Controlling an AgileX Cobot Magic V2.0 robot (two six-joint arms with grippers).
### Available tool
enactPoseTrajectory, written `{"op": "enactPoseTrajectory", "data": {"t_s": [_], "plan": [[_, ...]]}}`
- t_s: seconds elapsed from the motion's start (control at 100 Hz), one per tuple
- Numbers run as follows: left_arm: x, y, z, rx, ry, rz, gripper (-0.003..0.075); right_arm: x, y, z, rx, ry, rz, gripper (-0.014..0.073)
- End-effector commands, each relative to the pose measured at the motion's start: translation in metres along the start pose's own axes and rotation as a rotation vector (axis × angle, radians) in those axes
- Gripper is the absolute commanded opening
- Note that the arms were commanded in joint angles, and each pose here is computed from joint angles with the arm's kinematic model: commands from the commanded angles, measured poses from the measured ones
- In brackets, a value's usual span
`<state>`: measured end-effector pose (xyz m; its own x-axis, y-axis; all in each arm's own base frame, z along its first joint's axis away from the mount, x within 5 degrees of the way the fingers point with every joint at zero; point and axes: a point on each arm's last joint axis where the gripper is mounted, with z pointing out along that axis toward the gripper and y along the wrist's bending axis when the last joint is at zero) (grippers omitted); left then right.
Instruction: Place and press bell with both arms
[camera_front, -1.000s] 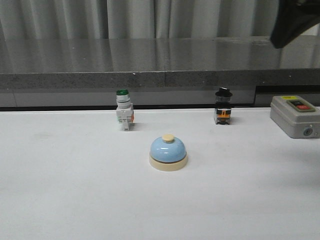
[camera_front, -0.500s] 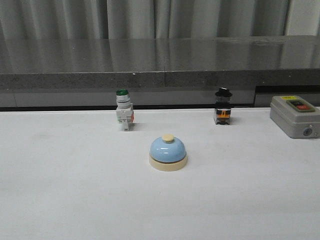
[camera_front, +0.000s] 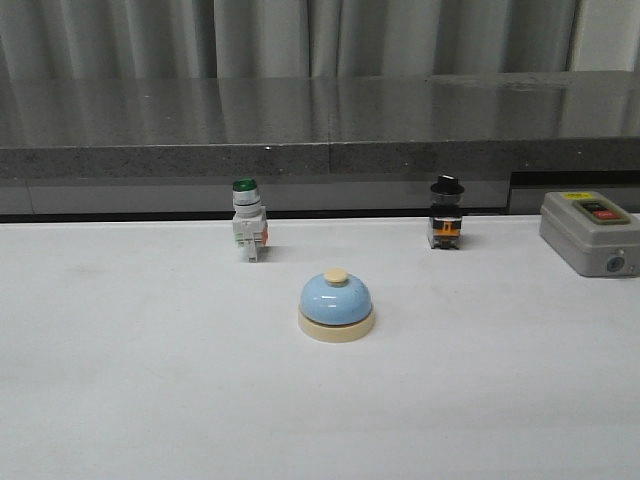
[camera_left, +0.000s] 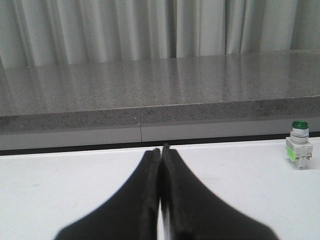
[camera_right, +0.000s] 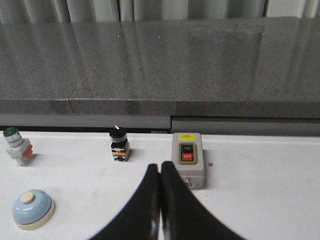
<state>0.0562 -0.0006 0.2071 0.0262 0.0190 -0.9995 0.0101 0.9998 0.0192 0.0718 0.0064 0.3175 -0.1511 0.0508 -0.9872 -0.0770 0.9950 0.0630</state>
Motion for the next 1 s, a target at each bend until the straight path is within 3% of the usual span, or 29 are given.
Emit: {"op": "enactPoseTrajectory", "data": {"t_s": [0.0, 0.81, 0.99], "plan": [[0.004, 0.0, -0.001, -0.001, -0.074, -0.019, -0.002, -0.016, 0.0, -0.008, 0.001, -0.127, -0.008, -0.006], [0.004, 0.0, -0.001, -0.001, -0.074, -0.019, -0.002, -0.016, 0.0, -0.008, 0.003, -0.134, -0.014, -0.006], [0.004, 0.0, -0.001, -0.001, -0.074, -0.019, -0.002, 0.003, -0.001, -0.011, 0.009, -0.167, -0.035, -0.006]]}}
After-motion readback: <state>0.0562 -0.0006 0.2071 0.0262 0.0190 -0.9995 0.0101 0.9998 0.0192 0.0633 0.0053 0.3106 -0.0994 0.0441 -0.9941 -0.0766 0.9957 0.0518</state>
